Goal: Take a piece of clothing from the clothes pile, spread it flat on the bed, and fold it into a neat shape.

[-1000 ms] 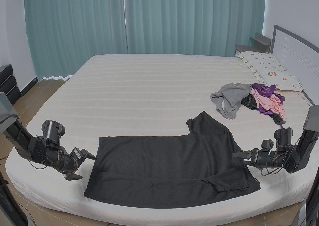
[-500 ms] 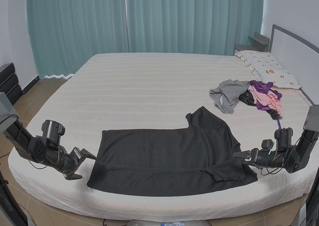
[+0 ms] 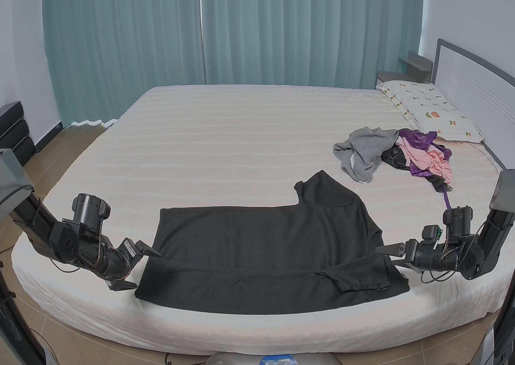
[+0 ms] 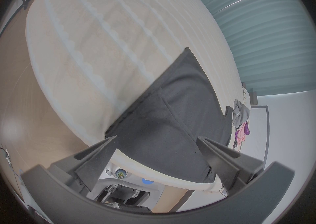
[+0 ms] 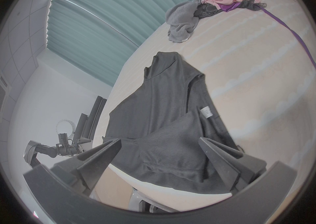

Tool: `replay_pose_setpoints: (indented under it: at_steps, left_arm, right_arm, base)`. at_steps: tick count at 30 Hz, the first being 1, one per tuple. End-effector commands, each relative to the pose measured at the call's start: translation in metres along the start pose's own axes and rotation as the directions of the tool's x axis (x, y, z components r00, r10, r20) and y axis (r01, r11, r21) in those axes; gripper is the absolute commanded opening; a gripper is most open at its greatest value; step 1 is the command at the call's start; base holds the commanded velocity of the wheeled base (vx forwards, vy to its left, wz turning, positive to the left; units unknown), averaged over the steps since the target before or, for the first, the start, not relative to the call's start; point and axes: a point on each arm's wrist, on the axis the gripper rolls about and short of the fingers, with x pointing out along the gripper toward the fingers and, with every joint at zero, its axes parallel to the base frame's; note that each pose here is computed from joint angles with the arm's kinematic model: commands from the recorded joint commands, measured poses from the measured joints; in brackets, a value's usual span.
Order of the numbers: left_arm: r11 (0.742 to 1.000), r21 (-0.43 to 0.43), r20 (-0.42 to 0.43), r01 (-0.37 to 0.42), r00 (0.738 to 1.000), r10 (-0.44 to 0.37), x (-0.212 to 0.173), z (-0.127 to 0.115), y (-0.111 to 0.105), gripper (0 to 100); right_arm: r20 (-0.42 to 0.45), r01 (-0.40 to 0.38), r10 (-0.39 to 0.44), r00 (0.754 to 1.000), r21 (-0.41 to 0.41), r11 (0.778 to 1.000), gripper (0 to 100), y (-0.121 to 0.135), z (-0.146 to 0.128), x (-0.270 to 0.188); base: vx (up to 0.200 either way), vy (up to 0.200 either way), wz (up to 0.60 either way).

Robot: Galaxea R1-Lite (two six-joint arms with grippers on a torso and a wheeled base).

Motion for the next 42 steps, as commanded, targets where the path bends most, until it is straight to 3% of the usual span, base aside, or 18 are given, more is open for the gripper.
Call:
replay_pose_setpoints:
  at_steps: [1,12,29,38,42]
  left_arm:
    - [1.0,-0.001,0.002,0.002,1.0,-0.002,0.0,0.001,0.0,100]
    - [0.998,-0.056,0.038,0.024,0.999,-0.022,-0.003,0.008,-0.007,100]
    - [0.998,-0.046,0.047,0.041,0.998,-0.038,-0.003,0.013,-0.01,100]
    - [0.994,-0.023,0.121,0.109,0.987,-0.105,0.001,0.045,-0.033,100]
    - [0.993,0.02,0.14,0.114,0.983,-0.115,0.022,0.069,-0.039,100]
  right_arm:
    - [0.0,0.0,0.0,1.0,0.001,1.0,100,0.0,0.0,0.0]
    - [0.002,-0.001,0.001,1.0,-0.001,1.0,100,0.001,0.0,-0.002]
    - [0.004,-0.002,0.002,1.0,-0.001,1.0,100,0.002,0.0,-0.002]
    - [0.0,-0.001,0.001,1.0,0.005,1.0,100,0.001,0.0,-0.002]
    - [-0.001,0.0,0.0,1.0,0.018,1.0,100,0.0,-0.001,-0.001]
  base:
    - [0.0,0.0,0.0]
    - [0.0,0.0,0.0]
    - [0.035,0.0,0.0]
    - [0.0,0.0,0.0]
    - [0.0,0.0,0.0]
